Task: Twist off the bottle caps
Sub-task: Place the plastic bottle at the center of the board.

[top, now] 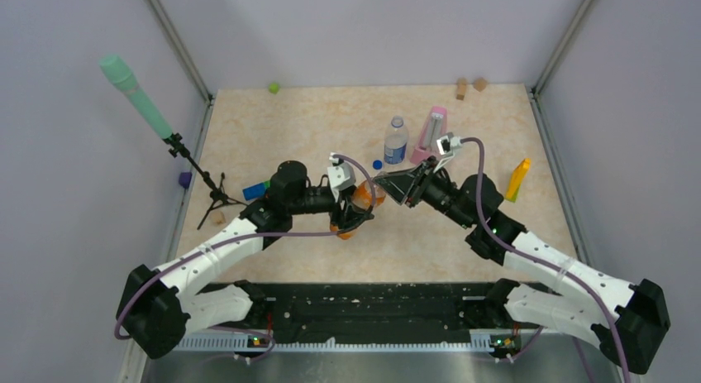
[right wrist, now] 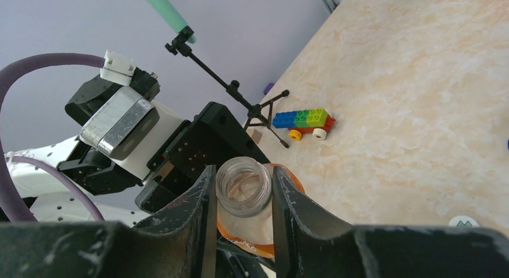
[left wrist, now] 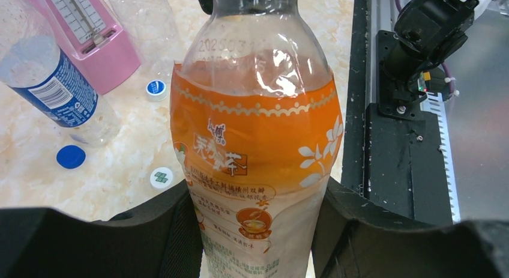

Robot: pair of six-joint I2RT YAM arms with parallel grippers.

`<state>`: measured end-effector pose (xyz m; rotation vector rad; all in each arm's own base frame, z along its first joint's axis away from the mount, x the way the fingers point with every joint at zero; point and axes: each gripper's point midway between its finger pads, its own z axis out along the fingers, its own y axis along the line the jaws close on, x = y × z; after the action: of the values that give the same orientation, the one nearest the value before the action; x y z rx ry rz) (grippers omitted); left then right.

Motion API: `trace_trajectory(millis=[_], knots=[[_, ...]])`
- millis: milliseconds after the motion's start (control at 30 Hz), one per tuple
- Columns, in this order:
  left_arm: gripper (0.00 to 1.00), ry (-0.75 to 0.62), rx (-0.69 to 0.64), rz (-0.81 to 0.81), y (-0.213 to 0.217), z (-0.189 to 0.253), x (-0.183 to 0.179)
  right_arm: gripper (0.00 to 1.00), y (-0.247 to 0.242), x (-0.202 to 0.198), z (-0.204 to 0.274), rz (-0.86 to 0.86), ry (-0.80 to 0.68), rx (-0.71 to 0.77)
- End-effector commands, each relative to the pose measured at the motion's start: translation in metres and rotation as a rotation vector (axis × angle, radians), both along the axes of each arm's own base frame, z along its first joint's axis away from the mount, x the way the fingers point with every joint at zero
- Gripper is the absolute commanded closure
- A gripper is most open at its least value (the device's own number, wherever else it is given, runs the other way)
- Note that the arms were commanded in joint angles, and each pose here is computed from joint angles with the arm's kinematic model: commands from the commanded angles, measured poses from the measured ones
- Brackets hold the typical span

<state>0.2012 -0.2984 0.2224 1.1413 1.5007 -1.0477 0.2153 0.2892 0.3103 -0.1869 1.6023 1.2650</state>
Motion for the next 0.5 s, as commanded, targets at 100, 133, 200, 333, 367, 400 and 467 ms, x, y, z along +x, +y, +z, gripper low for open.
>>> trace_trajectory(millis=[100,133,200,333,367,400,467], knots=[[0.55,-0.118,-0.063,0.072,0.001,0.032,0.015,1.0,0.006,0.0,0.016,0.018,-0.036,-0.038],[0.51,-0.121,-0.063,0.083,0.002,0.033,0.017,1.0,0.005,0.001,0.015,0.015,-0.037,-0.044],[0.38,-0.126,-0.058,0.1,0.004,0.031,0.018,1.0,0.004,0.002,0.013,0.003,-0.038,-0.056],[0.26,-0.127,-0.053,0.128,0.008,0.032,0.02,1.0,-0.001,0.007,0.007,-0.033,-0.028,-0.081],[0.2,-0.131,-0.053,0.132,0.009,0.032,0.02,1.0,-0.001,0.008,0.006,-0.038,-0.024,-0.086],[0.18,-0.137,-0.051,0.136,0.01,0.031,0.02,1.0,-0.002,0.009,0.004,-0.043,-0.021,-0.091],[0.12,-0.142,-0.041,0.155,0.012,0.03,0.023,1.0,-0.003,0.01,0.002,-0.052,-0.015,-0.1]])
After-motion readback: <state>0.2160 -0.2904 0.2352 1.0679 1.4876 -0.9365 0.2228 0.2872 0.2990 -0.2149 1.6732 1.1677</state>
